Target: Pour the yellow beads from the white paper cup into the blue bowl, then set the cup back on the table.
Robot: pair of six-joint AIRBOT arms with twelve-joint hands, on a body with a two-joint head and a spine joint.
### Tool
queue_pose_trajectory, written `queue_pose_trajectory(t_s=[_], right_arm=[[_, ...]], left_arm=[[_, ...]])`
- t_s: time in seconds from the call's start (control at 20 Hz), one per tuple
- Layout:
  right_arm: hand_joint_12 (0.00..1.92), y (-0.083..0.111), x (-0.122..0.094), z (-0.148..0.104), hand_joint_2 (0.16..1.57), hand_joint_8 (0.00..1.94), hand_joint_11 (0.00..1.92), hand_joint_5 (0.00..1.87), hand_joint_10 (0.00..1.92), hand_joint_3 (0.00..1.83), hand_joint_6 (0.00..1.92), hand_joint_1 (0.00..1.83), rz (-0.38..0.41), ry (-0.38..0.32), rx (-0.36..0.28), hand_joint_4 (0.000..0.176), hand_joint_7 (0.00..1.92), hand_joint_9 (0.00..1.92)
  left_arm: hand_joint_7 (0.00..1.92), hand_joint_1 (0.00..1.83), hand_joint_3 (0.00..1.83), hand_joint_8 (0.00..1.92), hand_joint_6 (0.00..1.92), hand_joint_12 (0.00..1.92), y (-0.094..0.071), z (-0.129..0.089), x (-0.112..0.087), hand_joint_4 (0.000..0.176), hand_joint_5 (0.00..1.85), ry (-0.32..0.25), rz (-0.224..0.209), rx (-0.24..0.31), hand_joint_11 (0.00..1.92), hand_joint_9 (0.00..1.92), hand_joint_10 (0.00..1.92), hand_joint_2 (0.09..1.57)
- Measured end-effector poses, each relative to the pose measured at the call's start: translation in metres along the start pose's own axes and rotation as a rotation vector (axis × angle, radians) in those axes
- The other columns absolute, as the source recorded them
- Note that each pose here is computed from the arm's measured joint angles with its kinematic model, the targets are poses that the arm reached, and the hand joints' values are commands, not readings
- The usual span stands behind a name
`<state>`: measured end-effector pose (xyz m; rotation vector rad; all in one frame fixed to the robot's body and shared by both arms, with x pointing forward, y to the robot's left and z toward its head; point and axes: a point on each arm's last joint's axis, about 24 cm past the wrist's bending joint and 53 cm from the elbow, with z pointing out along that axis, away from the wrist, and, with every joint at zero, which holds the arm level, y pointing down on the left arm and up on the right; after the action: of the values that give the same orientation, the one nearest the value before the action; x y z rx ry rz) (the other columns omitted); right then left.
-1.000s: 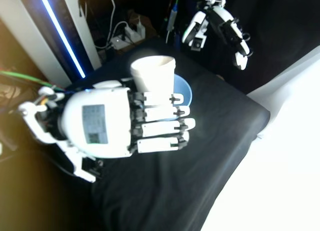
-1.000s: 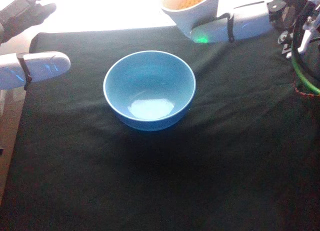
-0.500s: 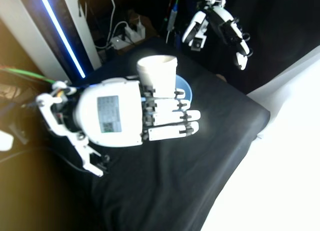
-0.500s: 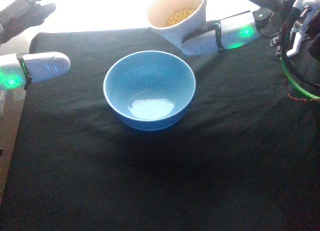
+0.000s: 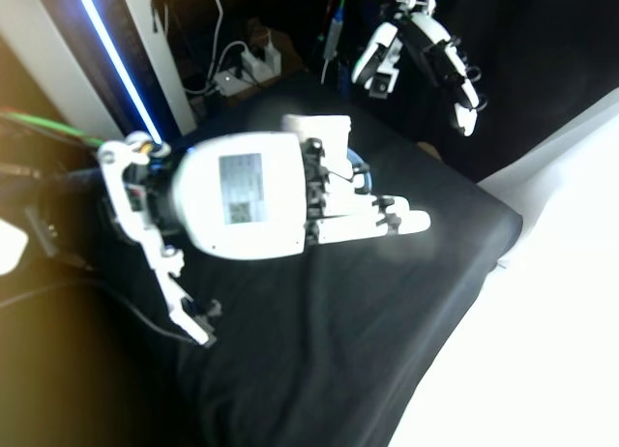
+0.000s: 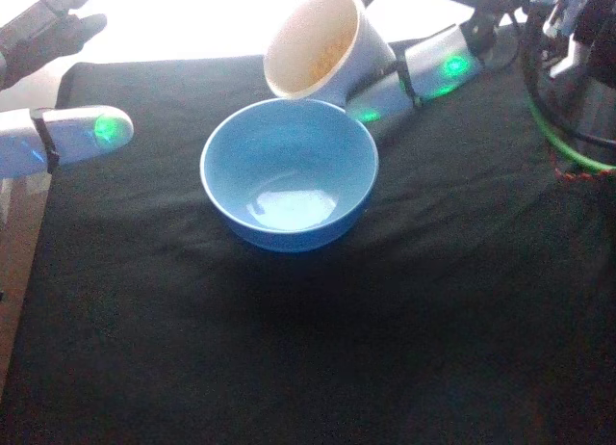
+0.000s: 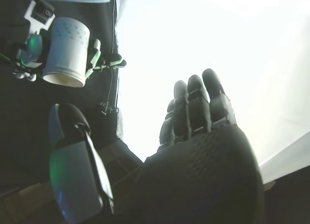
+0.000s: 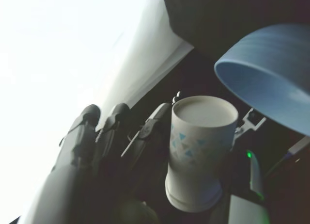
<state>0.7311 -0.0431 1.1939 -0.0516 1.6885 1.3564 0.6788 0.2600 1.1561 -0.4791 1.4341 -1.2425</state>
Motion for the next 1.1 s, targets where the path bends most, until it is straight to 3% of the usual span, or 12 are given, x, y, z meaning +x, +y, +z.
queue_pose_trajectory(t_s=[0.05, 0.15, 0.2, 0.25, 0.3, 0.5, 0.65, 0.7, 0.85, 0.9, 0.95, 1.1], right_arm=[[0.63, -0.004, 0.001, 0.0, 0.97, 0.0, 0.0, 1.39, 0.0, 0.0, 0.24, 1.17, -0.009, 0.007, 0.015, 0.0, 0.76, 0.36], [0.56, -0.004, 0.003, 0.0, 0.97, 0.02, 0.0, 1.41, 0.02, 0.0, 0.19, 1.21, -0.036, 0.02, 0.022, 0.0, 0.9, 0.45], [0.16, -0.004, 0.004, 0.001, 0.97, 0.02, 0.0, 1.42, 0.02, 0.0, 0.18, 1.21, -0.056, 0.029, 0.026, 0.0, 0.87, 0.39], [0.03, 0.0, 0.006, 0.004, 0.97, 0.02, 0.0, 1.42, 0.01, 0.0, 0.17, 1.22, -0.077, 0.04, 0.025, 0.0, 0.99, 0.35], [0.01, 0.003, 0.006, 0.005, 0.97, 0.0, 0.0, 1.42, 0.0, 0.0, 0.17, 1.22, -0.096, 0.047, 0.024, 0.0, 0.87, 0.3], [0.0, 0.016, 0.009, 0.012, 0.97, 0.0, 0.0, 1.42, 0.0, 0.0, 0.17, 1.22, -0.173, 0.077, 0.007, 0.0, 0.62, 0.28], [0.0, 0.016, 0.013, 0.013, 0.98, 0.0, 0.0, 1.39, 0.0, 0.0, 0.24, 1.19, -0.22, 0.099, 0.019, 0.0, 0.58, 0.29], [0.0, 0.015, 0.015, 0.013, 0.98, 0.02, 0.0, 1.37, 0.0, 0.0, 0.26, 1.21, -0.241, 0.109, 0.028, 0.0, 0.77, 0.31], [0.0, 0.02, 0.017, 0.014, 0.98, 0.0, 0.0, 1.37, 0.01, 0.0, 0.28, 1.18, -0.321, 0.135, 0.036, 0.0, 0.54, 0.3], [0.0, 0.022, 0.017, 0.015, 0.98, 0.01, 0.0, 1.37, 0.02, 0.0, 0.28, 1.17, -0.343, 0.139, 0.039, 0.0, 0.56, 0.33], [0.0, 0.024, 0.015, 0.016, 0.98, 0.02, 0.0, 1.35, 0.01, 0.0, 0.31, 1.17, -0.355, 0.138, 0.039, 0.0, 0.76, 0.36], [0.0, 0.027, 0.022, 0.018, 0.99, 0.0, 0.0, 1.33, 0.0, 0.0, 0.36, 1.16, -0.407, 0.164, 0.036, 0.0, 0.65, 0.31]], left_arm=[[0.36, 0.65, 0.0, 0.0, 0.0, 0.56, 0.0, 0.0, 0.0, 0.021, 0.09, 0.001, 0.0, -0.001, 0.04, 0.26, 0.0, 0.82], [0.36, 0.66, 0.0, 0.0, 0.0, 0.56, 0.0, 0.0, 0.0, 0.019, 0.09, 0.0, 0.0, -0.001, 0.03, 0.27, 0.0, 0.81], [0.37, 0.67, 0.0, 0.0, 0.0, 0.56, 0.001, 0.0, 0.0, 0.018, 0.09, 0.0, 0.0, -0.002, 0.03, 0.26, 0.0, 0.82], [0.36, 0.68, 0.01, 0.0, 0.0, 0.57, 0.001, 0.0, 0.0, 0.014, 0.09, 0.002, 0.001, -0.002, 0.03, 0.25, 0.0, 0.83], [0.36, 0.68, 0.01, 0.0, 0.0, 0.57, 0.001, 0.0, 0.0, 0.014, 0.09, 0.001, 0.0, -0.002, 0.03, 0.25, 0.0, 0.83], [0.36, 0.71, 0.0, 0.0, 0.0, 0.56, 0.001, 0.0, 0.0, 0.012, 0.08, 0.001, 0.001, -0.002, 0.02, 0.24, 0.0, 0.81], [0.36, 0.7, 0.0, 0.0, 0.0, 0.56, 0.003, -0.001, 0.002, 0.0, 0.05, 0.005, 0.0, -0.009, 0.03, 0.23, 0.0, 0.83], [0.36, 0.71, 0.0, 0.0, 0.0, 0.56, 0.004, -0.001, 0.003, 0.0, 0.06, 0.007, -0.002, -0.011, 0.03, 0.23, 0.0, 0.82], [0.36, 0.72, 0.0, 0.0, 0.0, 0.55, 0.005, -0.001, 0.004, 0.0, 0.06, 0.009, -0.008, -0.014, 0.0, 0.23, 0.0, 0.83], [0.36, 0.72, 0.0, 0.0, 0.01, 0.55, 0.005, -0.001, 0.004, 0.0, 0.07, 0.008, -0.009, -0.014, 0.0, 0.23, 0.0, 0.83], [0.35, 0.71, 0.0, 0.0, 0.0, 0.56, 0.005, -0.001, 0.004, 0.0, 0.07, 0.009, -0.009, -0.013, 0.01, 0.22, 0.0, 0.83], [0.33, 0.71, 0.0, 0.0, 0.0, 0.56, 0.006, -0.002, 0.004, 0.0, 0.06, 0.009, -0.009, -0.016, 0.0, 0.2, 0.0, 0.82]])
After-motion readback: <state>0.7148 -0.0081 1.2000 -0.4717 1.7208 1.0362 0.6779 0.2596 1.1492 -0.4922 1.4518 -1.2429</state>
